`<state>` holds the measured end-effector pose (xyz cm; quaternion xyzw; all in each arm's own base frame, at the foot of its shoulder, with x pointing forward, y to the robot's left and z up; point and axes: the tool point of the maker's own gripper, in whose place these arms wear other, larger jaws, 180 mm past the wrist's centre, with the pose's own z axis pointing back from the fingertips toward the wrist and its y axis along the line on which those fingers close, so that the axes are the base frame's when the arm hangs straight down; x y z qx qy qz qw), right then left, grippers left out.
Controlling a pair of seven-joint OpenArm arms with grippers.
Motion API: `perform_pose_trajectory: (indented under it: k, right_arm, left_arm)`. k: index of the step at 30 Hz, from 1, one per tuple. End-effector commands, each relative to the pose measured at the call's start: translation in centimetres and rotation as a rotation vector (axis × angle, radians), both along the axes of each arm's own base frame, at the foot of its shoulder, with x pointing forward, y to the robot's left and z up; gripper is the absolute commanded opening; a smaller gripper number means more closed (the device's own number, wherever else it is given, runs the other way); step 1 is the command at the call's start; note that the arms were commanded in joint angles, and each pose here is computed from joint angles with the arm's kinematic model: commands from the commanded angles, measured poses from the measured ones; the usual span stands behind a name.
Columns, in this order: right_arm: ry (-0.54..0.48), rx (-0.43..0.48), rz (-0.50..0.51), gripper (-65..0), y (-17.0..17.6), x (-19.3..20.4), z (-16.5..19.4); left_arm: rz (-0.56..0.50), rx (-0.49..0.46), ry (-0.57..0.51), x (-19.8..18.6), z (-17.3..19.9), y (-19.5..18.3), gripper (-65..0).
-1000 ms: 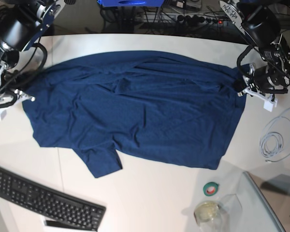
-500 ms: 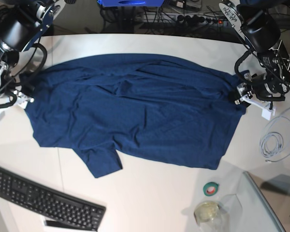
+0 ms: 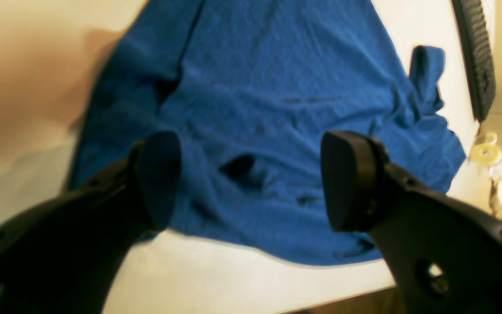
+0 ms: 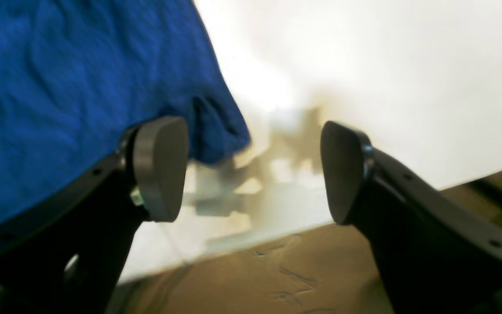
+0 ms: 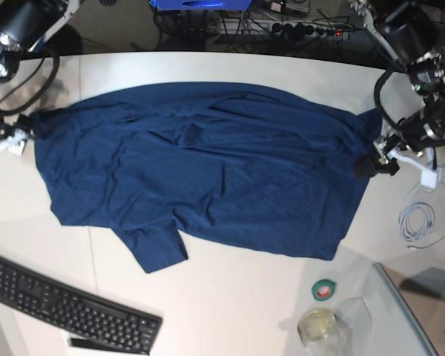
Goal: Layout the t-shirt on the table in an organized manner, then fold the t-shirt properly
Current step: 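Release and regrasp the shirt corners with both grippers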
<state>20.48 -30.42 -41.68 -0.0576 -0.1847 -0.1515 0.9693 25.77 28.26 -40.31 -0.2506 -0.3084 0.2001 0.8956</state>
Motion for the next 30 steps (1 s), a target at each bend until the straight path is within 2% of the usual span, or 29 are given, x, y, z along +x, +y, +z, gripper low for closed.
perform_pose_trajectory:
  k: [1, 5, 7, 10, 13, 20, 30]
  right_arm:
    - [-0.051, -0.014, 0.043, -20.3, 0.4, 0.7, 1.0]
    - [-0.156, -0.007, 0.135, -20.3, 2.3, -0.5, 1.5]
    - [-0.197, 0.007, 0.155, -20.4, 3.3, -1.1, 1.2]
    - [-0.223, 0.008, 0.156, -20.4, 3.7, -1.6, 0.8]
    - [-0.206, 0.027, 0.151, -20.4, 3.8, -1.9, 0.1]
    - [-0.19, 0.033, 0.142, -20.4, 3.6, -2.4, -0.4]
    - [-0.187, 0.027, 0.143, -20.4, 3.3, -2.5, -0.4]
  left_arm:
    - [-0.003, 0.014, -0.023, -0.7, 0.7, 0.4, -17.1]
    - [0.049, 0.05, -0.001, -5.1, -0.9, 1.1, -17.1]
    - [0.077, 0.083, -0.031, -6.8, -1.4, 1.7, -17.1]
    - [0.034, 0.108, -0.109, -7.8, -1.4, 0.8, -17.1]
    - [0.014, 0.099, -0.174, -7.7, -1.5, 0.0, -17.1]
    - [0.047, 0.122, -0.086, -8.9, -6.1, 0.8, -17.3]
    - [0.172, 0.056, -0.061, -9.1, -9.0, 1.6, -17.3]
